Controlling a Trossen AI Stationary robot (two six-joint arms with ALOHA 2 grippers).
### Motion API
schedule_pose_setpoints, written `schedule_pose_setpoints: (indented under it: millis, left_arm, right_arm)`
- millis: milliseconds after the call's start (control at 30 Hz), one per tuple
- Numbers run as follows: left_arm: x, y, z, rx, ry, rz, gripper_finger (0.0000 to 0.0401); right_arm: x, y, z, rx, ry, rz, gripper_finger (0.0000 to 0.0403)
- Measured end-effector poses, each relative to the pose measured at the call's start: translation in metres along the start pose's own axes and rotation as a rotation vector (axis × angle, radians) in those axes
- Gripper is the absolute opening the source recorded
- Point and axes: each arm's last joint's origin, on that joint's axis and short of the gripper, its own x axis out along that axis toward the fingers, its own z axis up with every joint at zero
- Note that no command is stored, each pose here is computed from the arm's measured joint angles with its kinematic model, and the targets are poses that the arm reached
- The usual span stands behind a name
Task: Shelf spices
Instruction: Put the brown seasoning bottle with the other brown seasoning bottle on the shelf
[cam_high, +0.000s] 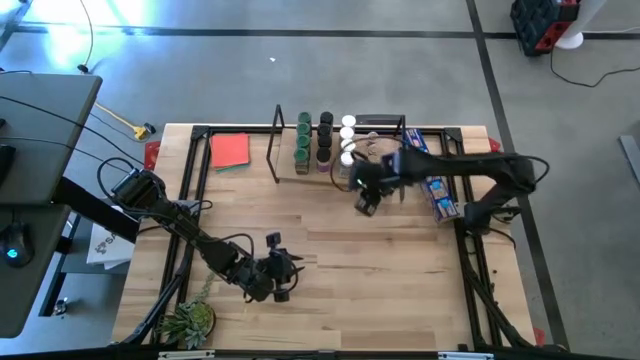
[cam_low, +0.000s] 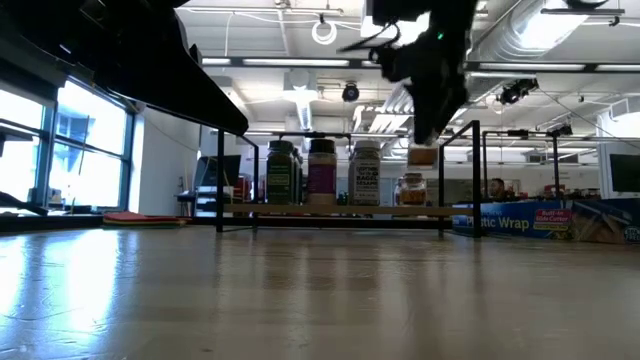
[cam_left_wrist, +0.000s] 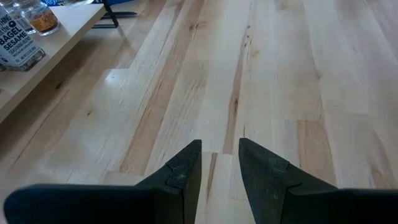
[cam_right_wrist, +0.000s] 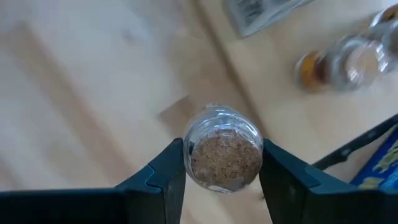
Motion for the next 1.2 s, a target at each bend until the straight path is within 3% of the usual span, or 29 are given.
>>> schedule_pose_setpoints:
  millis: [233,567,967,1200]
  left_arm:
    - [0.0,0.0,0.0,-0.009,0.0,0.0,0.0103]
    - [0.0,0.0,0.0,-0.009,0.0,0.0,0.0103]
    - [0.0,0.0,0.0,-0.018,0.0,-0.002,0.0103]
    - [-0.001,-0.001,0.0,-0.019,0.0,-0.005,0.0103]
  right_arm:
    - [0.031,-0.027,0.017,-0.024,0.087,-0.039,0.0154]
    - [0.036,-0.053,0.026,0.047,0.064,-0.049,0.0192]
    - [0.037,-0.058,0.027,0.083,0.069,-0.039,0.0205]
    - [0.037,-0.058,0.029,0.066,0.049,-0.048,0.0236]
